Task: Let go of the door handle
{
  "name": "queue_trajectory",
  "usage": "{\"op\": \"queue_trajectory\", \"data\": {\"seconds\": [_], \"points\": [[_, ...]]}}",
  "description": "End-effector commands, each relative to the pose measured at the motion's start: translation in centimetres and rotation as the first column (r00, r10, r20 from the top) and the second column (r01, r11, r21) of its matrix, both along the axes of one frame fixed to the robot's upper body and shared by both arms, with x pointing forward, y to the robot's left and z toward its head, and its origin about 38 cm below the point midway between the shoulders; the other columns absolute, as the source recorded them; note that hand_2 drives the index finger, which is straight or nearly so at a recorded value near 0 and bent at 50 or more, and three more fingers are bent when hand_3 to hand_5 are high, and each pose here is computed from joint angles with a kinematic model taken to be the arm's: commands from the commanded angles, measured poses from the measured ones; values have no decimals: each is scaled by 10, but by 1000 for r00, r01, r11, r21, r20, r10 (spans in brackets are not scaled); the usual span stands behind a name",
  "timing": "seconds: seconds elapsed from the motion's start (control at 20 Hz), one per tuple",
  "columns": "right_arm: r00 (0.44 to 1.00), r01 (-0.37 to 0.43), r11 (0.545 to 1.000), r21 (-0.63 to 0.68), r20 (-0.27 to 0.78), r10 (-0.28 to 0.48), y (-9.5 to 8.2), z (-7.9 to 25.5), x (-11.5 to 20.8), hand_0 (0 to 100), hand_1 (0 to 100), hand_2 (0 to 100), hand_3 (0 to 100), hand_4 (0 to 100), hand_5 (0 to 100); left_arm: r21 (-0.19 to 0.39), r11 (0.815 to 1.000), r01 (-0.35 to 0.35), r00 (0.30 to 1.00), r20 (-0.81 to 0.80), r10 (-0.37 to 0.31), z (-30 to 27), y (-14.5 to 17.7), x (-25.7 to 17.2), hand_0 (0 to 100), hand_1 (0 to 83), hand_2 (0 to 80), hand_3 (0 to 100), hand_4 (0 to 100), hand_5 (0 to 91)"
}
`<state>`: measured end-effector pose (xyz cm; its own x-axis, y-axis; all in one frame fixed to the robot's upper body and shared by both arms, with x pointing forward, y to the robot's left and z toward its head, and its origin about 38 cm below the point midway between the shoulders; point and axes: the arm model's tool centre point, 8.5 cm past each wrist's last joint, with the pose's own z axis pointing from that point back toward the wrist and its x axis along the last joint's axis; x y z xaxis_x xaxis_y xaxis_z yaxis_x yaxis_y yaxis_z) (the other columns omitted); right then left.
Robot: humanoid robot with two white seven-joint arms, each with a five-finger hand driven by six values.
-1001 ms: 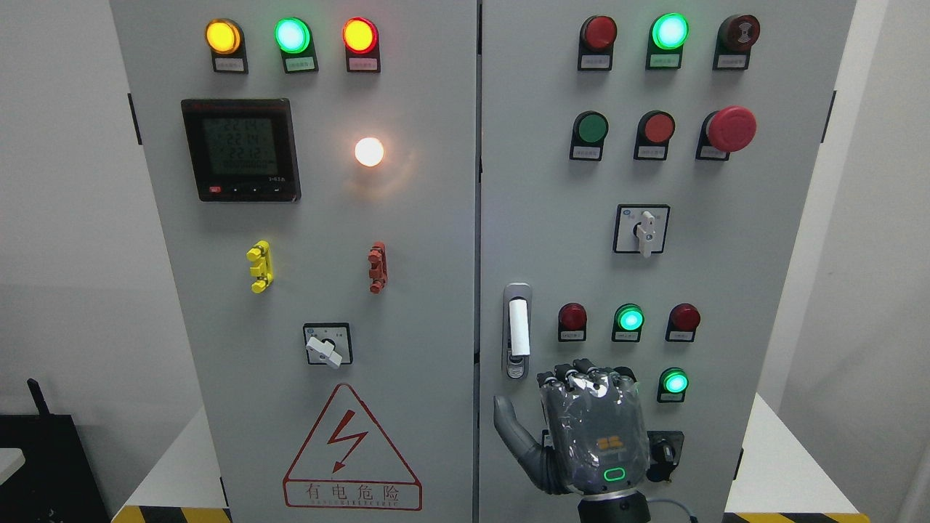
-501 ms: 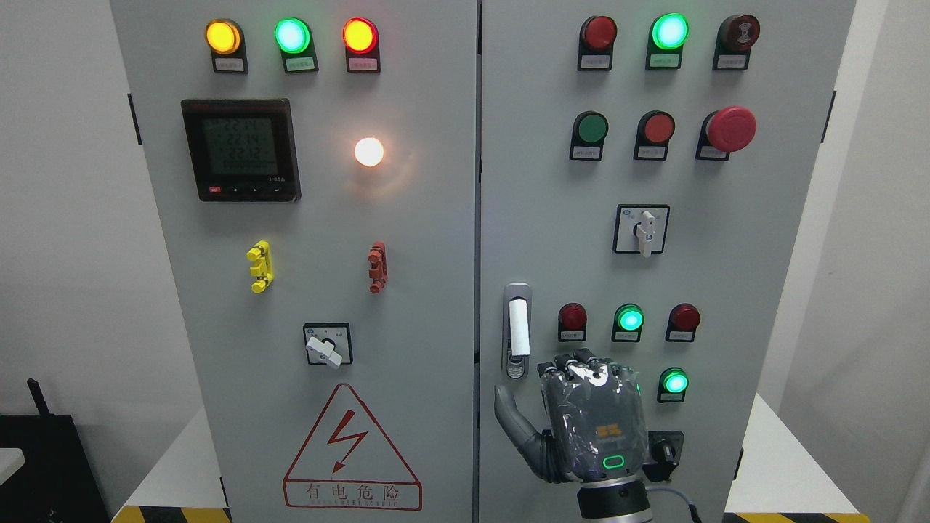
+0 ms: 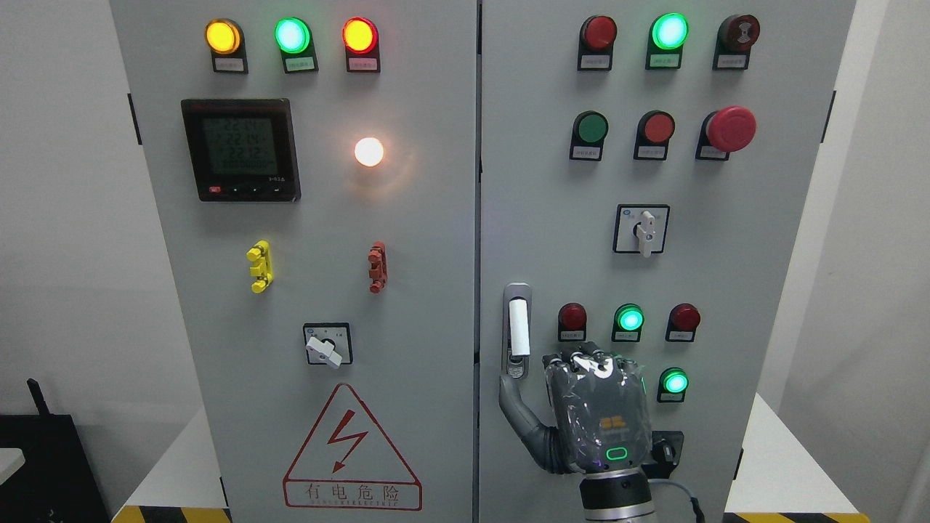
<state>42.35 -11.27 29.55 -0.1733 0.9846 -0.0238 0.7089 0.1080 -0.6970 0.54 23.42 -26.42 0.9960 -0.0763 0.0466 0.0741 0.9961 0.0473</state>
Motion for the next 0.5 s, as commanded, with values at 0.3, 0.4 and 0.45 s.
{"op": "queue_trajectory", "data": {"seconds": [0.3,0.4,0.45], "points": [[1000,3,1000,-3,-12,-3,1,6,8,437,14,938,1000,889,950,0,1000,-1,1000,-6,1,0,0,-1,120,389,0,0,0,0],[1000,2,1000,-2,-12,-2,1,6,8,437,13,939,1000,889,950,0,1000,-1,1000,-6,1,0,0,-1,120,389,0,0,0,0],[1000,3,1000,-3,-13,-3,1,5,8,438,12,939,1000,889,951,0,1000,-1,1000,-6,1,0,0,-1,120,389,0,0,0,0]]}}
